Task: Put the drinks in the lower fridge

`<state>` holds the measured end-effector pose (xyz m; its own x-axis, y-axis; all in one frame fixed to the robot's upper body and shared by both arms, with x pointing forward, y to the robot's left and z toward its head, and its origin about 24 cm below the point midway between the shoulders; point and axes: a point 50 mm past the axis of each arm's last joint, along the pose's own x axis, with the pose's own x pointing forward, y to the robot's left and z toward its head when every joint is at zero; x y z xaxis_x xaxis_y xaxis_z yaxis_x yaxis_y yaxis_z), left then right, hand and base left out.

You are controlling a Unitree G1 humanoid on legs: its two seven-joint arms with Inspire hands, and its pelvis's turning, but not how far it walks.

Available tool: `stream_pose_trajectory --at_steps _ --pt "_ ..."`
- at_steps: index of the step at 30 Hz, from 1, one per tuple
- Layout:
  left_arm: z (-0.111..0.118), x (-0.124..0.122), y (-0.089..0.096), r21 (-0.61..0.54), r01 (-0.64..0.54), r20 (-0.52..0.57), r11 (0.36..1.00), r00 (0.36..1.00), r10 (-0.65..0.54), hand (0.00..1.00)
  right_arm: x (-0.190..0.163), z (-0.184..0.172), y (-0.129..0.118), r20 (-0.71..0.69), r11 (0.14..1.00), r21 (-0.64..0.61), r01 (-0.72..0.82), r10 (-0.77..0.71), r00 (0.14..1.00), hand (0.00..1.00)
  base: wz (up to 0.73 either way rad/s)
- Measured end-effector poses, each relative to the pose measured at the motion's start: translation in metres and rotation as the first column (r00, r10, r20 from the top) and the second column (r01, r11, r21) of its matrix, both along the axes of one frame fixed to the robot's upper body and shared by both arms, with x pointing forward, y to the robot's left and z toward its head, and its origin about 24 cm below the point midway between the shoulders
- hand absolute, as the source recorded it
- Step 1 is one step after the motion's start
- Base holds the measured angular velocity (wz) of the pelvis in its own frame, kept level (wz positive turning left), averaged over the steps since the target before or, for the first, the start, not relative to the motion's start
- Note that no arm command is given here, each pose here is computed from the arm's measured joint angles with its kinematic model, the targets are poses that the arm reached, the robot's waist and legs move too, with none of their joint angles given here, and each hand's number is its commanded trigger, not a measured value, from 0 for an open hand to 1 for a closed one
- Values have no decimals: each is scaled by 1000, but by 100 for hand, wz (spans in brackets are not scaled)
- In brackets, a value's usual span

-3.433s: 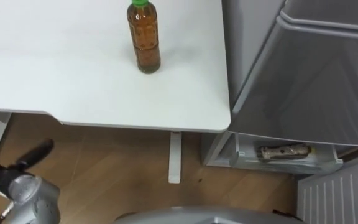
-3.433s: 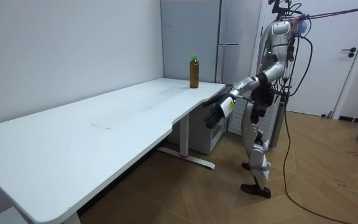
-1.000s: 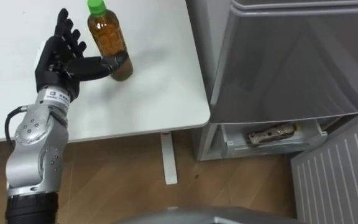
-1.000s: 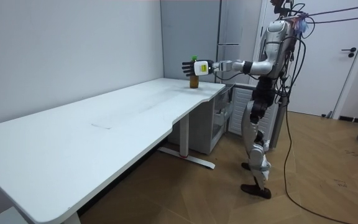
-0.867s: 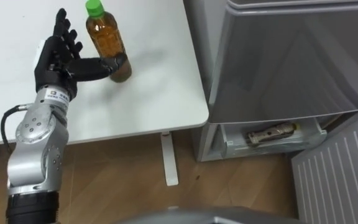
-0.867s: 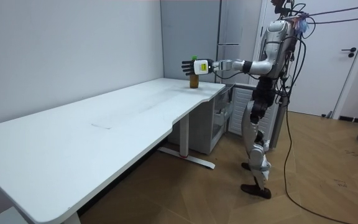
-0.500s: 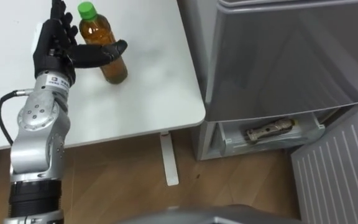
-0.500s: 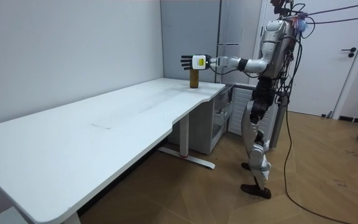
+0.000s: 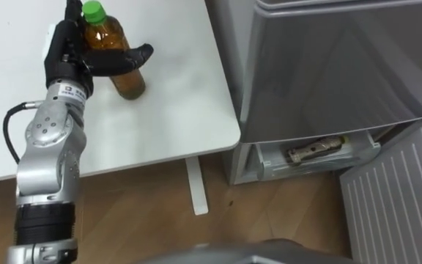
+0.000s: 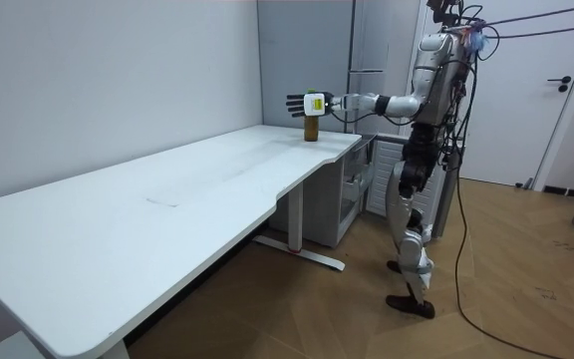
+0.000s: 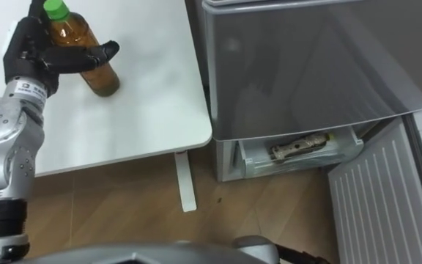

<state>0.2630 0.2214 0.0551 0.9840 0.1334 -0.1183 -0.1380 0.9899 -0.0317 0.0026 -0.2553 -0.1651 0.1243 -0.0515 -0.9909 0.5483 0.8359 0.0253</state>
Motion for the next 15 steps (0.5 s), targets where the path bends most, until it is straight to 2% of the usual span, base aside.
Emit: stream_pose_trajectory --at_steps 13,14,15 --pt "-23 9 5 -80 -69 -102 994 993 61 0 -1 -1 0 -31 999 -52 -1 0 1000 0 -1" --pt "-24 9 5 -80 -71 -106 994 992 62 12 -1 -1 0 -33 999 -53 -3 2 999 0 -3" --pt "-28 9 6 -81 -75 -119 994 991 65 67 -3 -1 0 -40 998 -57 -7 5 999 0 0"
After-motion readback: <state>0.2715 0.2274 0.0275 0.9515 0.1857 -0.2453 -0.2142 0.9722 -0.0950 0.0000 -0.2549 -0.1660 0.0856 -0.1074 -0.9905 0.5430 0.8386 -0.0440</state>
